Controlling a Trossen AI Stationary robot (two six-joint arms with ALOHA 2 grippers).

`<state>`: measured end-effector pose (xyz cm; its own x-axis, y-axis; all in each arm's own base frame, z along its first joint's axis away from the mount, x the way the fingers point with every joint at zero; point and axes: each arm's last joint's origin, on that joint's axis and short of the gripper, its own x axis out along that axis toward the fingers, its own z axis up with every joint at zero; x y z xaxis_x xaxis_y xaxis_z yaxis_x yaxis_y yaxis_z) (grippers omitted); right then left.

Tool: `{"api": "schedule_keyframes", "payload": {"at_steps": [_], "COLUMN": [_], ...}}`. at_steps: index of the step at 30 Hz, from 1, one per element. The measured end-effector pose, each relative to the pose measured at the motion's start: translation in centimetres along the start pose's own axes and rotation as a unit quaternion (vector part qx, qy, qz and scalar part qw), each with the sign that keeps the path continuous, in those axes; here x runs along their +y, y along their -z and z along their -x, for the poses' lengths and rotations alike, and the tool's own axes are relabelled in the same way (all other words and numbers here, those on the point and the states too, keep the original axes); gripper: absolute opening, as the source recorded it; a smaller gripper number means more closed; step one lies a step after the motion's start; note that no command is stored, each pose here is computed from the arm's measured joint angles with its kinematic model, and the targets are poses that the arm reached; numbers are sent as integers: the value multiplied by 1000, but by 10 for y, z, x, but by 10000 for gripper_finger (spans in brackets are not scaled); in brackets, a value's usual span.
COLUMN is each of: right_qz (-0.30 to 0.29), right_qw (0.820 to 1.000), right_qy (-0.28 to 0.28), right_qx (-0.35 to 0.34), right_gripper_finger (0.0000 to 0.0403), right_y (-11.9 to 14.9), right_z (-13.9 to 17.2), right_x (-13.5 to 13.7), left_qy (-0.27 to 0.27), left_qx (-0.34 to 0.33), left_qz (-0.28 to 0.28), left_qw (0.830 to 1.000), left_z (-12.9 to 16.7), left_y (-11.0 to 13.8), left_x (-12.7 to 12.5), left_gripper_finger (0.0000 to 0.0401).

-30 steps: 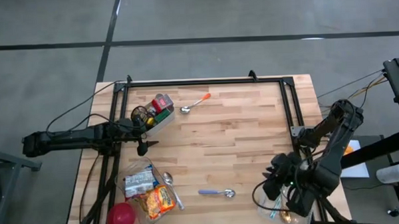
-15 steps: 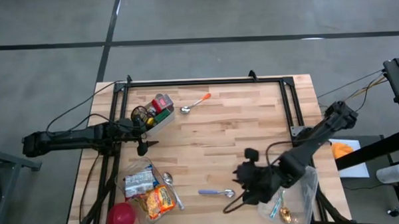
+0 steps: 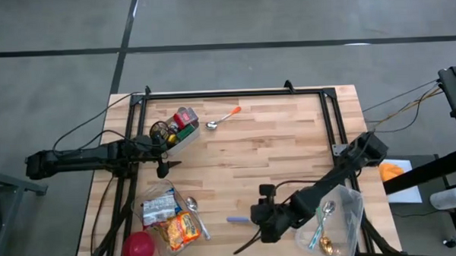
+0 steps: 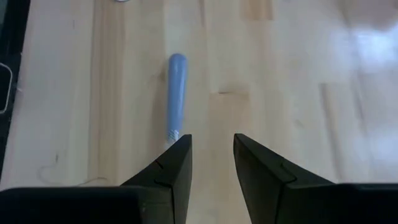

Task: Pick & Place Food Item
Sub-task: Put the purple spoon into the white bin

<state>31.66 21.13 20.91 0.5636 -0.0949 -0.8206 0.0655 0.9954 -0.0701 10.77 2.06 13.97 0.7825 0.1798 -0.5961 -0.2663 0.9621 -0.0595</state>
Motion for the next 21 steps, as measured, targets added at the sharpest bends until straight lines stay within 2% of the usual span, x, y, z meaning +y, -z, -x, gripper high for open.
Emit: {"api": "schedule_keyframes", "payload": {"at_steps": [6, 10, 21], "right_qz": [-8, -23, -36], "right_qw": [999, 997, 994], "right_qy": [-22, -56, -77], "right_qx": [32, 46, 63], "right_gripper_finger": [116, 116, 116], "right_y": [6, 4, 4], "right_z": [-28, -39, -43], "right_x": [7, 6, 5], "left_qy": [0, 0, 0], "left_qx": [-1, -1, -2], "left_qz": [0, 0, 0], "left_qw": [1000, 1000, 1000], "left_z": [0, 0, 0], "left_y": [0, 0, 0], "left_x": [0, 0, 0], "left_gripper_finger": [383, 383, 383]}}
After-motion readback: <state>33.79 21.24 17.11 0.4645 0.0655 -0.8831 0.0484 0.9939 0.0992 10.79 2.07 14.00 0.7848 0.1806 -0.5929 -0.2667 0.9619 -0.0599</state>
